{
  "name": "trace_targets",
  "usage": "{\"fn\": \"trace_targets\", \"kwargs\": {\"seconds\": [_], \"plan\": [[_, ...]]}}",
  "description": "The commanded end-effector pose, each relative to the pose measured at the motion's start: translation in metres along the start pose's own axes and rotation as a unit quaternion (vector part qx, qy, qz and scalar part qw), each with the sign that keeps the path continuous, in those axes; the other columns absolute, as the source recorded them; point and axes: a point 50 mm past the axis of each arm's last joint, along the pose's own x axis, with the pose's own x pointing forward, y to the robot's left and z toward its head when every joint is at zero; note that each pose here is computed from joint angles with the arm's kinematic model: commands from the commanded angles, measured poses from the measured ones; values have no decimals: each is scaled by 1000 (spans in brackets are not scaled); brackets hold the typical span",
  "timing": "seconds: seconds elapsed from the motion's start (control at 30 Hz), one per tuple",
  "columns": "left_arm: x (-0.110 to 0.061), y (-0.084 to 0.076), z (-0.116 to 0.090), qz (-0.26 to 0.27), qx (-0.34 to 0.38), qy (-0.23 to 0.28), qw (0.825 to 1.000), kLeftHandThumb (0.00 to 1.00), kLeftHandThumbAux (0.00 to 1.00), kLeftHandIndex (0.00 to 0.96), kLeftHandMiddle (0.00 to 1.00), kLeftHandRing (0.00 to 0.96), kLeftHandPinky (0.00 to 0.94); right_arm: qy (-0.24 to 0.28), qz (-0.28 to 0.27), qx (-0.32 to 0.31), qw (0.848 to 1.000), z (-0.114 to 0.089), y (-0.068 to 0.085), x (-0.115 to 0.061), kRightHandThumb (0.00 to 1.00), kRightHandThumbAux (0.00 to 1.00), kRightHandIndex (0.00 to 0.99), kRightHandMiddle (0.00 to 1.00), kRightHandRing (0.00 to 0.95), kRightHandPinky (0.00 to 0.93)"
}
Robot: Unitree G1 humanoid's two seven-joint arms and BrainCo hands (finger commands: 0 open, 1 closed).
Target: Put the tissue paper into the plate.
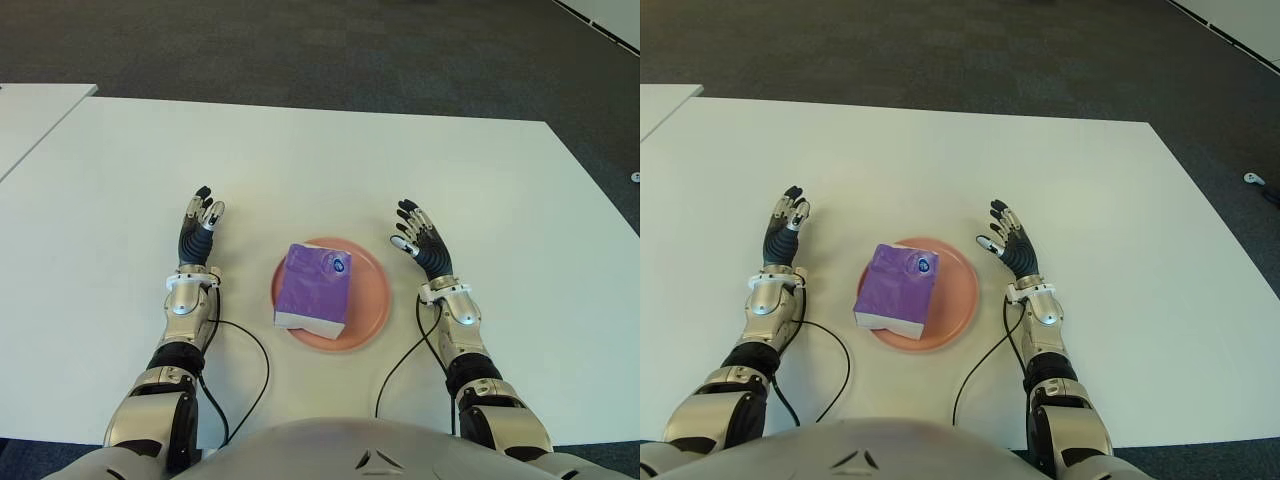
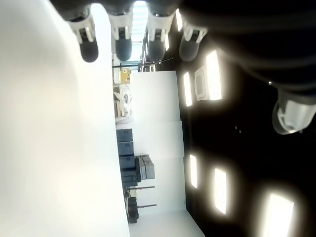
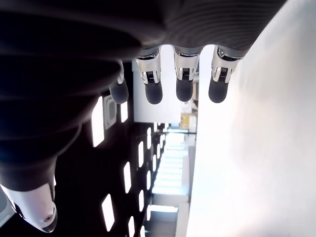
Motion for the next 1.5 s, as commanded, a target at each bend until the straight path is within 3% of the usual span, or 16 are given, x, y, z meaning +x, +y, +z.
{"fn": "trace_targets", "kwargs": {"seconds": [0.03,0.73,1.5], "plan": [[-38,-10,-40,-24,4,102,995,0,349,0,0,0,0,134,0,49,990,-54,28,-57,0,656,0,0,0,0],[-53,-20,-27,-109,29,17,993,0,275,0,0,0,0,127,-39,59,989,-54,26,-58,0,657,0,0,0,0],[-55,-27,-18,-105,34,-25,994,0,251,0,0,0,0,134,-83,73,985,-55,26,-58,0,695,0,0,0,0]]}}
